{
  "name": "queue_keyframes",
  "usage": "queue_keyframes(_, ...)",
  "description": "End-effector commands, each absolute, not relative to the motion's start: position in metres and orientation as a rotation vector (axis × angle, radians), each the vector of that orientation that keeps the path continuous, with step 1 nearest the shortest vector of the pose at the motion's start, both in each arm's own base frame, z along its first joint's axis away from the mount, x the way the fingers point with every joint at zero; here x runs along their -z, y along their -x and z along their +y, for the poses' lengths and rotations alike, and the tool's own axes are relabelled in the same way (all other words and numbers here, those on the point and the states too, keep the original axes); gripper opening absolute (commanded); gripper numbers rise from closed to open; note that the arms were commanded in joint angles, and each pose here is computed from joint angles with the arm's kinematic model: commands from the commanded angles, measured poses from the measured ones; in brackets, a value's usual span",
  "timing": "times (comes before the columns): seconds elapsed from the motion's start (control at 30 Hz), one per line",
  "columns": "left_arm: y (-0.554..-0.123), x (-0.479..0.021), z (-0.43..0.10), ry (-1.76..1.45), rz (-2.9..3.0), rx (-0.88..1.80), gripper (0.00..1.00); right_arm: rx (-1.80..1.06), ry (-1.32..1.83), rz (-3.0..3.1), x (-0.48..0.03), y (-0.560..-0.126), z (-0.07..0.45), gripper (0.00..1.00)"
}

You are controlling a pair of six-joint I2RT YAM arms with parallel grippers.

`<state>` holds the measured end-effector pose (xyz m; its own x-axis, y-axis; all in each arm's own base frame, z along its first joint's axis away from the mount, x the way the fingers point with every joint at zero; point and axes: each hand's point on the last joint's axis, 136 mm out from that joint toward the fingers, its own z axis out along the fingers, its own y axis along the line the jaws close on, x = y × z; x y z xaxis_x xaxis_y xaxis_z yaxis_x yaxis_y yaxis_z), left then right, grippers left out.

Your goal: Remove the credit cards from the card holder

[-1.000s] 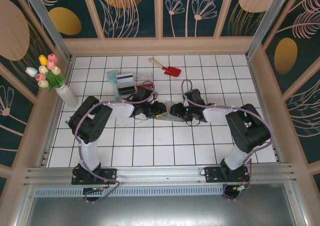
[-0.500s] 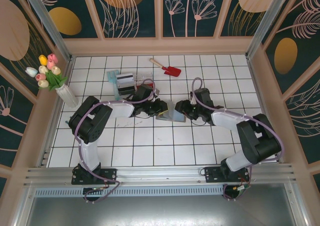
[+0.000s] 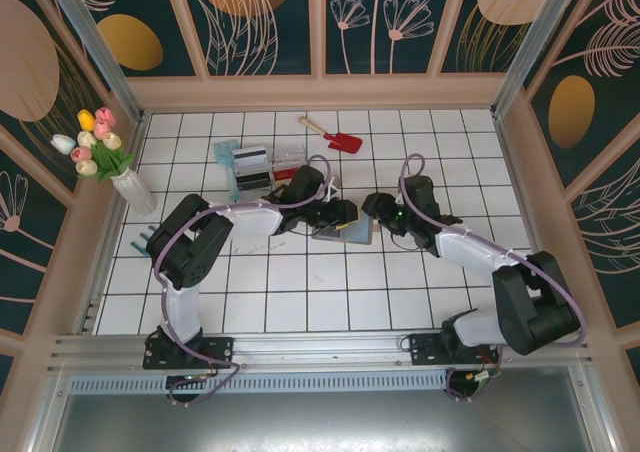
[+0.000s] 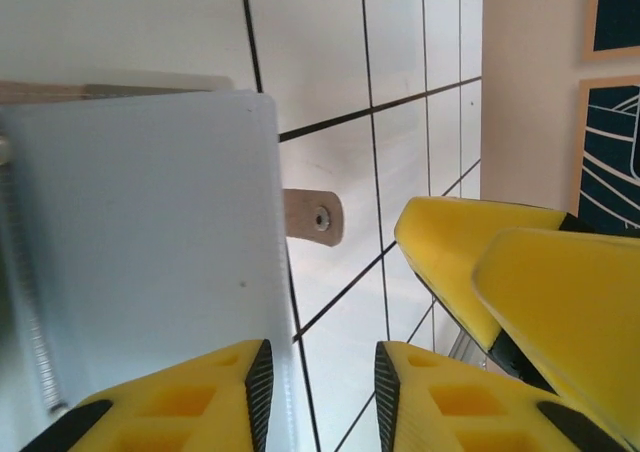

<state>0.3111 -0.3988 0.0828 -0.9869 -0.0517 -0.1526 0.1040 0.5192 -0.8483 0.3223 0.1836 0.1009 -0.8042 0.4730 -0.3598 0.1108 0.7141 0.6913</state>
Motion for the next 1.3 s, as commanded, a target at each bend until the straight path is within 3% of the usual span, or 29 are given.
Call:
queue_keyframes(0.0, -0.314, -0.083, -0.404, -0.053, 2.588, 1.470, 0.39, -0.847, -0.483, 2.392, -0.099, -0.321, 0.170, 0.59)
queue_keyframes(0.17, -0.317, -0.086, -0.400, -0.063, 2.591, 1.411, 0.46, -0.837, -0.466, 2.391, -0.102, -0.322, 0.169, 0.59)
queue_keyframes(0.43, -0.325, -0.081, -0.387, -0.029, 2.602, 1.307, 0.41, -0.879, -0.408, 2.381, -0.112, -0.327, 0.179, 0.58)
queue_keyframes(0.67, -0.344, -0.069, -0.320, 0.128, 2.619, 0.890, 0.43, -1.035, -0.306, 2.454, -0.100, -0.322, 0.216, 0.48)
queue_keyframes(0.77, -0.345, -0.063, -0.298, 0.212, 2.621, 0.848, 0.43, -1.028, -0.267, 2.488, -0.095, -0.322, 0.232, 0.48)
queue_keyframes(0.87, -0.342, -0.057, -0.288, 0.262, 2.630, 0.855, 0.44, -0.891, -0.224, 2.543, -0.084, -0.324, 0.240, 0.48)
queue_keyframes(1.03, -0.343, -0.052, -0.269, 0.348, 2.621, 0.825, 0.53, -0.327, -0.098, 2.594, -0.069, -0.328, 0.229, 0.48)
queue_keyframes(1.27, -0.350, -0.071, -0.246, 0.368, 2.555, 0.771, 0.70, -0.229, 0.067, 2.683, -0.043, -0.318, 0.248, 0.62)
